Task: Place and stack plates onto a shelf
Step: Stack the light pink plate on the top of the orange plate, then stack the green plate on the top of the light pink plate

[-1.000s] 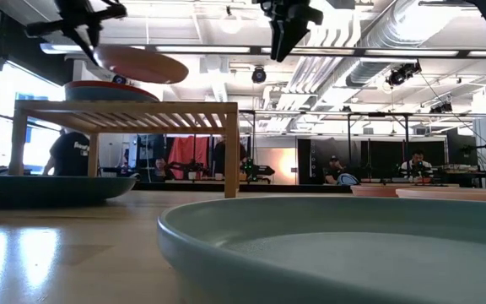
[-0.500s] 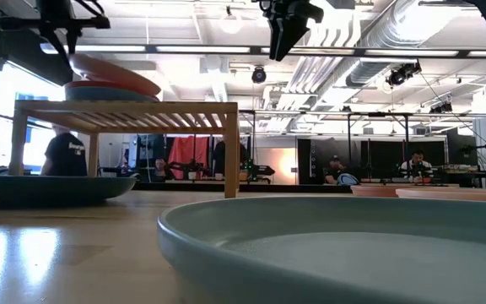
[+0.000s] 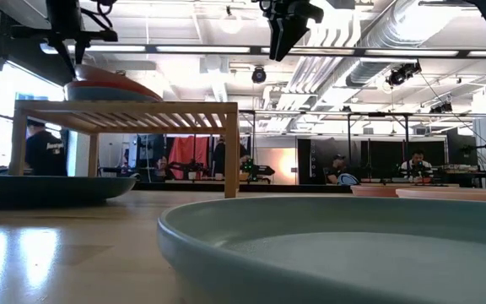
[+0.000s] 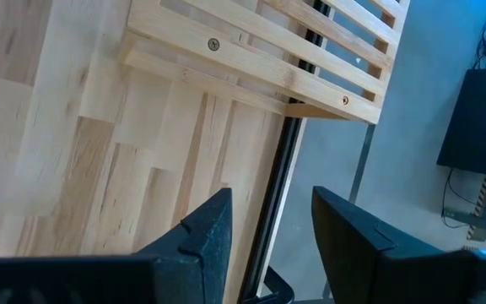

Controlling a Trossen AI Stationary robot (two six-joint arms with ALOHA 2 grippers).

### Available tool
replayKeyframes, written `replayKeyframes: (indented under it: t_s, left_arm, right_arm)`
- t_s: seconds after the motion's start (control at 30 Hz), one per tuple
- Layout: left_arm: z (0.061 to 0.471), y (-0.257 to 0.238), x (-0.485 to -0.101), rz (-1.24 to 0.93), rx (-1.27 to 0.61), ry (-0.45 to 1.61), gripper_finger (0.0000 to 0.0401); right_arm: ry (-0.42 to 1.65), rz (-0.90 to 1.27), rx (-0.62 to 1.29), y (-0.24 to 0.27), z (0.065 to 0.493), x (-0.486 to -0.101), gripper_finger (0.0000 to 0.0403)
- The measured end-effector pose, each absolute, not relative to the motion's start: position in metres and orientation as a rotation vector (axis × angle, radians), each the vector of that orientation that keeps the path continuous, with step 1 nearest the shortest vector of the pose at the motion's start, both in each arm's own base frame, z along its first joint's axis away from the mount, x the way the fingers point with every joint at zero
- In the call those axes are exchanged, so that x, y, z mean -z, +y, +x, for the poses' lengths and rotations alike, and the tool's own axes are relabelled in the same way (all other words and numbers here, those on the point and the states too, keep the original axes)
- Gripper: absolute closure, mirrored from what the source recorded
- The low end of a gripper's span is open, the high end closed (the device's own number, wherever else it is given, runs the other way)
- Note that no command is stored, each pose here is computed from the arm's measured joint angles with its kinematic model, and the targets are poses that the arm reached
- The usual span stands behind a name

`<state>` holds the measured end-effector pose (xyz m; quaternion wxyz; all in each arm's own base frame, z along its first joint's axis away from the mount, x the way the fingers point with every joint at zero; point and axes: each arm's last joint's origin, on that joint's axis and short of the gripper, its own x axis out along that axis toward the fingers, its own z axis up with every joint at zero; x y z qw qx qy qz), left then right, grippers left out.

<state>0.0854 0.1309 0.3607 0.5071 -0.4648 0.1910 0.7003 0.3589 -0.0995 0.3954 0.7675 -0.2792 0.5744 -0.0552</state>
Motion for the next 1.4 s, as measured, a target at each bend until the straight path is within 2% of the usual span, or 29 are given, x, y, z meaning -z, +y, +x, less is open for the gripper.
replayKeyframes:
  t_s: [0.47,0.83,1.03,1.4]
  left_arm:
    - [0.0859,0.1303,-0.3596,-1.106,-1.650,0.522,0.0383]
    - [0.0861,0.1295,-0.3587,-1.117,-1.626,0.553,0.0319]
    - [0.0816,0.1219,-0.3551,-1.160,-1.629,0.664,0.0293]
    - [0.0859,0.1253,-0.3549,-1.182,-1.566,0.655,0.0292]
  right_arm:
    - [1.248,-0.605,0.121,-0.0996,0.3590,-0.3953,0.0262]
    - [1.248,-0.605,0.121,-0.0995,0.3590,-0.3953,0.0262]
    - [1.245,-0.601,0.115,-0.0994,0.3591,-0.3952,0.0262]
    - [1.234,-0.586,0.089,-0.0986,0.3594,-0.3950,0.0262]
